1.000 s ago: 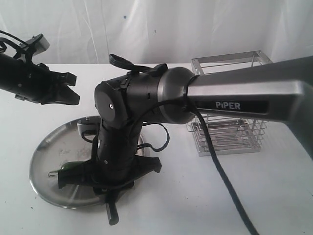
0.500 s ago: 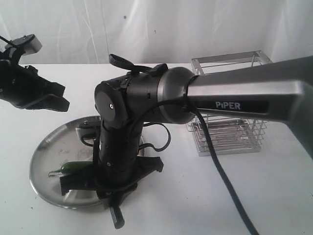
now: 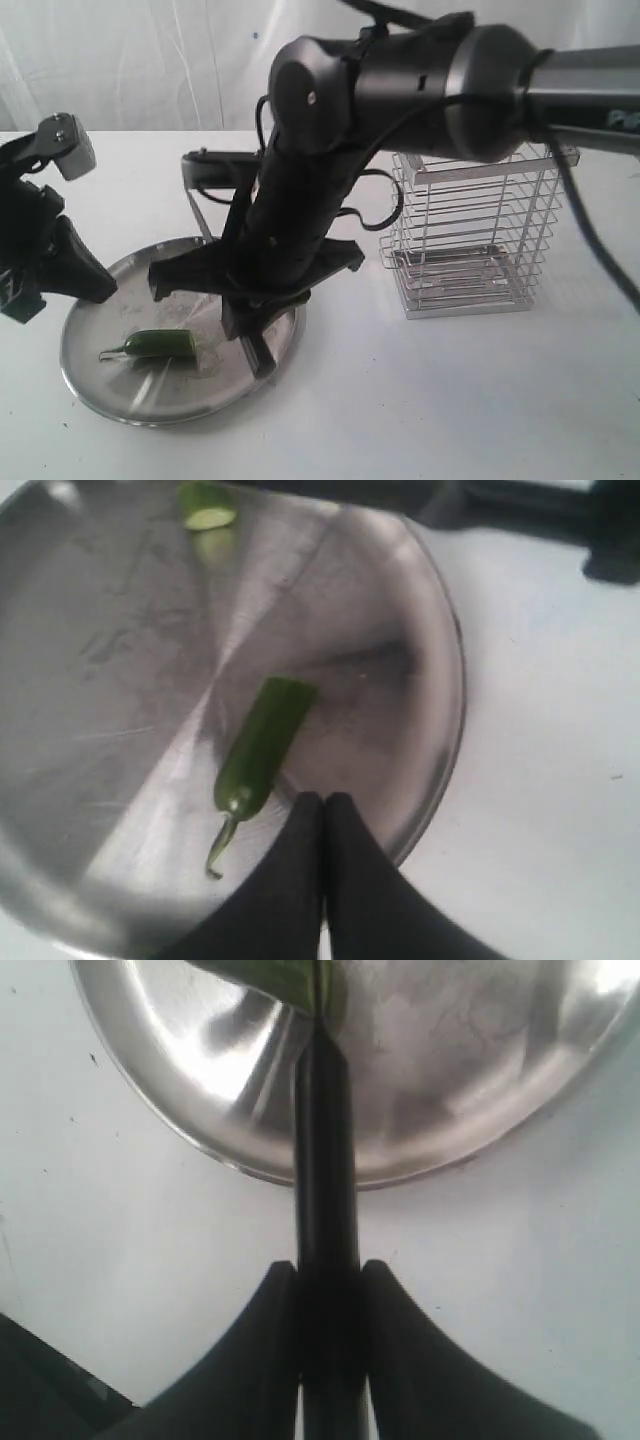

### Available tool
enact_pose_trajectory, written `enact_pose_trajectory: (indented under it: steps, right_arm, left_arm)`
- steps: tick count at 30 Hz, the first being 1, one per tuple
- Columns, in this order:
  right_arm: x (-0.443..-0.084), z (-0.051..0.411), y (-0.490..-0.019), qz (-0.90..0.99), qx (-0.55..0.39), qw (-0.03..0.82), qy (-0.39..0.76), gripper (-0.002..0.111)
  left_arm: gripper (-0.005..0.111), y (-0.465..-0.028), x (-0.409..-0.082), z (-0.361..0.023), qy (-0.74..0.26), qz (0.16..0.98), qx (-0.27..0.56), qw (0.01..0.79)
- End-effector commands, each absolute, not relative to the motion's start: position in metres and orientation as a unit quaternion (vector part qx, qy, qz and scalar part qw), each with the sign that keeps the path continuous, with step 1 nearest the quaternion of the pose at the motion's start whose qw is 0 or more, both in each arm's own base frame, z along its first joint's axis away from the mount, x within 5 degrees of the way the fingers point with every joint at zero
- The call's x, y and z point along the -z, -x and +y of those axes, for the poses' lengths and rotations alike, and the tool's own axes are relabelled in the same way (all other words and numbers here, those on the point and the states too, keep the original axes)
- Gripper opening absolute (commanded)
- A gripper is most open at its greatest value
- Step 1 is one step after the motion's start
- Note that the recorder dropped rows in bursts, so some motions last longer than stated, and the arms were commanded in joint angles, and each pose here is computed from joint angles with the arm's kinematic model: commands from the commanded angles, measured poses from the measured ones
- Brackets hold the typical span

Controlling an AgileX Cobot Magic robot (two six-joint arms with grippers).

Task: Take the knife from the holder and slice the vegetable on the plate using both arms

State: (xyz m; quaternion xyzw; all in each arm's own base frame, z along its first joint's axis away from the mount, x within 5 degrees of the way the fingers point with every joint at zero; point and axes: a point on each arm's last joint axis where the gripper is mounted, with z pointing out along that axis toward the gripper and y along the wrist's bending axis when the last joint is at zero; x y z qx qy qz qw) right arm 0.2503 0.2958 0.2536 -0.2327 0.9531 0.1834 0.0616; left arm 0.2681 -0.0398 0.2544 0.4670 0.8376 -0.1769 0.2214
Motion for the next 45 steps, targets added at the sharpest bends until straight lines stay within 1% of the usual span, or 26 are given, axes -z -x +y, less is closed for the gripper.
enact_pose_trajectory:
  steps: [1,4,7,10,13,20,25,28,32,34,36,39,40,43,45]
  right_arm:
    - [-0.269,0.276,-0.261,0.949,-0.191,0.078,0.240,0.000]
    - [-0.268,0.269,-0.265,0.948,-0.190,0.070,0.246,0.000]
    - [-0.270,0.267,-0.268,0.946,-0.194,0.078,0.248,0.000]
    - [-0.271,0.266,-0.271,0.943,-0.196,0.089,0.255,0.000]
    - [-0.272,0.262,-0.273,0.943,-0.196,0.089,0.254,0.000]
    - [-0.271,0.249,-0.282,0.944,-0.198,0.080,0.252,0.000]
    - [-0.272,0.243,-0.284,0.945,-0.205,0.065,0.249,0.000]
    - [-0.273,0.246,-0.282,0.939,-0.222,0.059,0.255,0.000]
    - [-0.275,0.250,-0.280,0.932,-0.250,0.056,0.255,0.000]
    - [-0.276,0.251,-0.280,0.931,-0.254,0.057,0.256,0.000]
    - [-0.276,0.251,-0.280,0.931,-0.254,0.058,0.255,0.000]
    - [-0.276,0.251,-0.281,0.931,-0.254,0.063,0.254,0.000]
    - [-0.276,0.251,-0.281,0.931,-0.255,0.064,0.254,0.000]
    - [-0.276,0.251,-0.282,0.931,-0.255,0.066,0.253,0.000]
    - [-0.276,0.251,-0.282,0.931,-0.255,0.067,0.252,0.000]
  left_arm:
    - [0.019,-0.252,-0.236,-0.048,-0.555,0.766,0.209,0.249]
    - [0.037,-0.248,-0.221,-0.052,-0.591,0.725,0.212,0.285]
    - [0.051,-0.250,-0.211,-0.055,-0.578,0.720,0.210,0.320]
    - [0.060,-0.259,-0.203,-0.054,-0.552,0.735,0.190,0.345]
    - [0.065,-0.267,-0.195,-0.052,-0.535,0.745,0.181,0.355]
    - [0.066,-0.275,-0.168,-0.062,-0.585,0.717,0.177,0.336]
    - [0.066,-0.283,-0.150,-0.066,-0.611,0.720,0.115,0.309]
    - [0.066,-0.287,-0.143,-0.064,-0.607,0.730,0.087,0.302]
    - [0.066,-0.289,-0.137,-0.062,-0.604,0.736,0.080,0.294]
    - [0.064,-0.289,-0.133,-0.063,-0.604,0.737,0.088,0.289]
    - [0.056,-0.289,-0.133,-0.063,-0.604,0.737,0.093,0.289]
    - [0.036,-0.290,-0.134,-0.064,-0.586,0.747,0.100,0.298]
    - [0.026,-0.292,-0.135,-0.065,-0.568,0.756,0.106,0.308]
    - [0.007,-0.297,-0.138,-0.066,-0.513,0.784,0.112,0.332]
    - [0.000,-0.301,-0.139,-0.064,-0.483,0.800,0.105,0.341]
